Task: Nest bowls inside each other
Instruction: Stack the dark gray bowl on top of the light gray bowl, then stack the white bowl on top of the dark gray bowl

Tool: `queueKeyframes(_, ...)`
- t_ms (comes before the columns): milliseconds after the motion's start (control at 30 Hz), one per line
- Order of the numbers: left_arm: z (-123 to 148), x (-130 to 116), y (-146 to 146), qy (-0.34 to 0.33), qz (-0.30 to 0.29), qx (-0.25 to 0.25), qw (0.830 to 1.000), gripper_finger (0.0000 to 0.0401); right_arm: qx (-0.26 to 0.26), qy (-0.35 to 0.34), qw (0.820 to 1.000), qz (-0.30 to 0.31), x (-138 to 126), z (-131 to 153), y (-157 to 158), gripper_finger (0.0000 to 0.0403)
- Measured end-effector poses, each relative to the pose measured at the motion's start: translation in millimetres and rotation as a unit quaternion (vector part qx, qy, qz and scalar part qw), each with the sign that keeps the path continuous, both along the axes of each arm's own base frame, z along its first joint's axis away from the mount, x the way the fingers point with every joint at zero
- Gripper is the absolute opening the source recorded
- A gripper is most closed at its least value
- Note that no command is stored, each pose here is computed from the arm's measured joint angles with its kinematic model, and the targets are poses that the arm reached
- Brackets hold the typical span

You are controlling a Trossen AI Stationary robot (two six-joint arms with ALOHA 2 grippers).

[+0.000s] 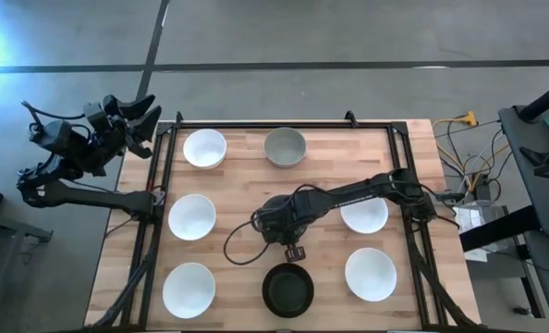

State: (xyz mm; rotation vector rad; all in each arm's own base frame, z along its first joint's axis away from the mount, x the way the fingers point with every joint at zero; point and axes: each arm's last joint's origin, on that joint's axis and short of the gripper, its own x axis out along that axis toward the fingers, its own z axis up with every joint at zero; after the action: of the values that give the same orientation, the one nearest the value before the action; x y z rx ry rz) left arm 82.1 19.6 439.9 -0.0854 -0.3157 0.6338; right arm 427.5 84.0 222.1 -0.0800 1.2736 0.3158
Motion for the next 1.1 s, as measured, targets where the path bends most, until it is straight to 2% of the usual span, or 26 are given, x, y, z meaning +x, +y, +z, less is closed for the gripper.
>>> queueKeyframes(200,0.2,-1.2,-0.1,-0.002,0.0,0.0,1.0,0.0196,0.001,0.022,1.0,-0.018,-4.4,-12.4,-0.8,0.0008)
queueKeyframes(333,0.6,-3.1,-0.2,-0.005,-0.001,0.0,1.0,0.0196,0.005,0.013,0.999,-0.037,-2.1,-6.2,-1.7,0.0008)
queueKeyframes(467,0.9,-4.7,-0.2,-0.008,-0.001,0.0,1.0,0.0196,-0.009,-0.038,0.997,-0.06,-0.6,26.4,-8.9,0.0008)
queueKeyframes(600,1.0,-5.2,-0.3,-0.009,-0.001,0.0,1.0,0.0196,-0.063,-0.09,0.989,-0.103,-10.6,69.2,-24.3,0.0008)
queueKeyframes(700,0.8,-3.4,-0.2,-0.009,-0.003,-0.003,1.0,0.0196,-0.092,-0.132,0.974,-0.157,-26.5,101.7,-41.7,0.0008)
queueKeyframes(867,-6.8,7.7,0.2,0.001,-0.008,-0.021,1.0,0.0196,-0.083,-0.186,0.954,-0.221,-67.8,149.0,-73.7,0.0008)
queueKeyframes(967,-12.0,16.3,0.5,0.017,-0.008,-0.022,1.0,0.0196,-0.083,-0.202,0.945,-0.243,-95.6,162.8,-89.4,0.0008)
queueKeyframes(1100,-15.3,28.7,1.2,0.035,-0.004,-0.024,0.999,0.0196,-0.087,-0.209,0.936,-0.27,-133.9,166.9,-106.5,0.0008)
